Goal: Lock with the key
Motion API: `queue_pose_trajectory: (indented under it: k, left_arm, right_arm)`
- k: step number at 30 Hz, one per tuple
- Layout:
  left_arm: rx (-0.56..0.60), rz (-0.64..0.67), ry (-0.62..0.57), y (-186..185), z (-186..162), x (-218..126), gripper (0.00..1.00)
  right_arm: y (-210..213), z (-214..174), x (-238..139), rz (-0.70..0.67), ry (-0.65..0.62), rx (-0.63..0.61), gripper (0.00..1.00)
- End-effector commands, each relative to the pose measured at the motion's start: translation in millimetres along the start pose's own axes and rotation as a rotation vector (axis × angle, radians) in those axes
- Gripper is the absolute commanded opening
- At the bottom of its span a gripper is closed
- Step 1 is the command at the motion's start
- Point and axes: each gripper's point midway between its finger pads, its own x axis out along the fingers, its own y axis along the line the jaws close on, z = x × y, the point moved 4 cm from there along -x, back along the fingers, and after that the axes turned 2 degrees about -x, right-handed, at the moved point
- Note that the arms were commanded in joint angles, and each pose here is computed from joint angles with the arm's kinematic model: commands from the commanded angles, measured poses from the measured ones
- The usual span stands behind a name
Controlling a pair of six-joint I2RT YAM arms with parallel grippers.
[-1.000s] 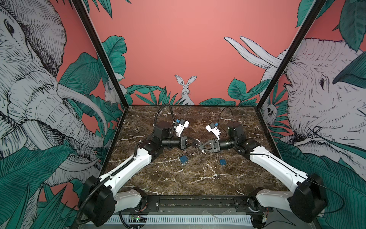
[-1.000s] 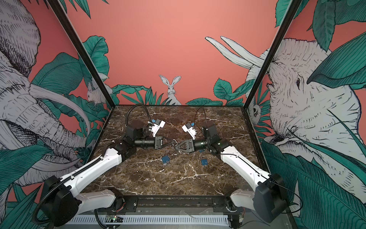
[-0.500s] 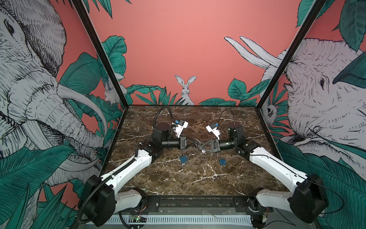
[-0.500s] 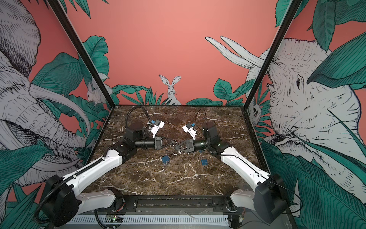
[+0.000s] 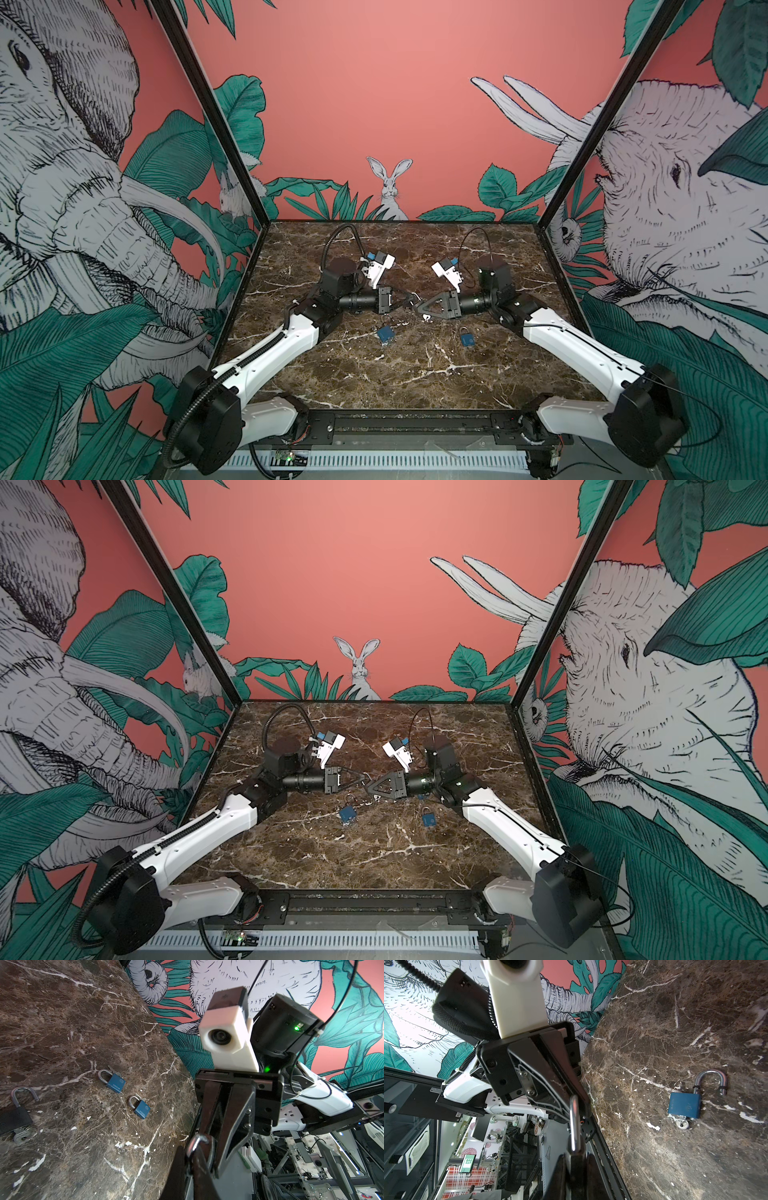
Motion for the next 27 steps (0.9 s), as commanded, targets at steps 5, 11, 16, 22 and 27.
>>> queue_pose_trajectory:
  k: [5,11,16,22,27]
  left_arm:
    - [-0.012,-0.083,0.134,-12,-35,11,0.00]
    - [-0.034,-0.091,0.168,-11,-44,16,0.00]
    - [-0.034,-0.116,0.208,-19,-60,21,0.00]
    - [-0.044,-0.113,0.217,-18,-68,19,0.00]
    - [-0.041,-0.128,0.247,-22,-77,22,0.00]
  right_arm:
    - [13,38,-1,-0.021,-0.135,-0.148,0.00]
    - [12,45,-1,-0.046,-0.165,-0.170,0.00]
    - [10,54,-3,-0.057,-0.197,-0.181,0.00]
    - [6,67,-8,-0.054,-0.256,-0.178,0.00]
    - [5,75,-11,-0.059,-0.294,-0.183,0.00]
